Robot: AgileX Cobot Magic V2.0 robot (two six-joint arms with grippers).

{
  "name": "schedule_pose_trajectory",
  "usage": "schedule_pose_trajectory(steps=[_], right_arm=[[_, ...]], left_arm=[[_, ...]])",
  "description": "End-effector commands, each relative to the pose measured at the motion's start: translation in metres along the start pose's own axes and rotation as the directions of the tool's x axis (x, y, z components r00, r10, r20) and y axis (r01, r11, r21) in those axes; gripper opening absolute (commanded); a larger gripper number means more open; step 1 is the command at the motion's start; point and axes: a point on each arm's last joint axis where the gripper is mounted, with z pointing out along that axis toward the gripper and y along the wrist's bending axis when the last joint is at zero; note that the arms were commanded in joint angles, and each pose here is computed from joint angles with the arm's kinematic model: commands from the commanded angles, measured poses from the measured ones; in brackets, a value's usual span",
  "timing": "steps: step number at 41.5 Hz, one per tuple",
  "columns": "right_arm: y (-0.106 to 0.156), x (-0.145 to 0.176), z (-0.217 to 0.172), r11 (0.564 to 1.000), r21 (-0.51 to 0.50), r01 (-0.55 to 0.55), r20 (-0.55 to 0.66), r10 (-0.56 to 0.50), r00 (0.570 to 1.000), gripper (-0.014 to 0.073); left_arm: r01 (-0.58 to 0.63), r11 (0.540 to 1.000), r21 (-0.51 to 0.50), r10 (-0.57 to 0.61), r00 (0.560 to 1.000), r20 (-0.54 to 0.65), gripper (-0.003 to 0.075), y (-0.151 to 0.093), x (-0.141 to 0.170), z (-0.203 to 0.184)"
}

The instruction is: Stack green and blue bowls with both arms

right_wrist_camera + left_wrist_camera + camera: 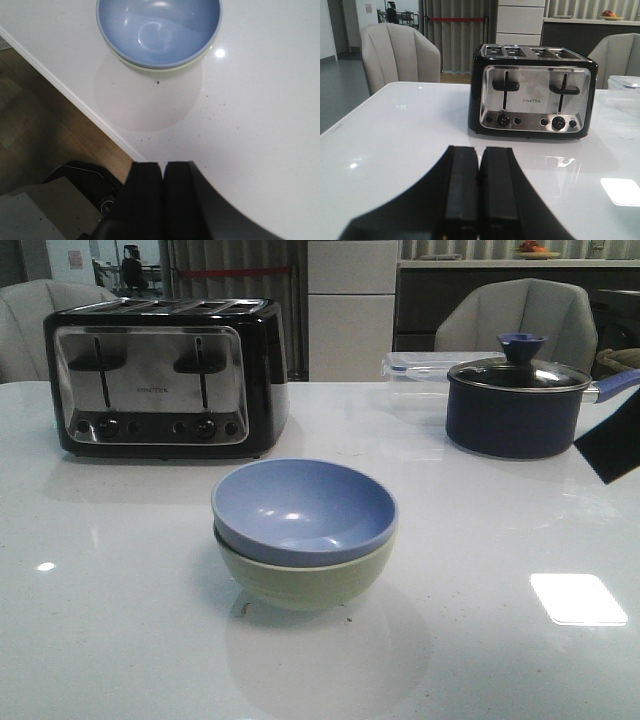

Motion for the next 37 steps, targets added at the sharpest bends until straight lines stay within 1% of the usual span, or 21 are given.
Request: schedule_pose_trajectory(steps=[1, 32, 37], right_arm=[[0.0006, -0.0124, -0.0078, 1.000, 0.008, 0.019, 0.097, -0.019, 0.995, 0.0056], [0.0012, -0.0117, -0.0075, 1.000, 0.004, 0.018, 0.096, -0.019, 0.995, 0.0056], [-0.0034, -0.0061, -0.0170, 0.999, 0.032, 0.004, 0.136, -0.008, 0.991, 0.0056]], left_arm=[[0.006, 1.000, 0.001, -0.006, 0.993, 0.119, 0.0093, 0.0001, -0.0089, -0.0022], [0.006, 1.000, 0.001, -0.006, 0.993, 0.118, 0.0093, 0.0001, -0.0088, -0.0021], [0.006, 1.000, 0.001, -0.006, 0.993, 0.118, 0.0093, 0.0001, -0.0088, -0.0021]])
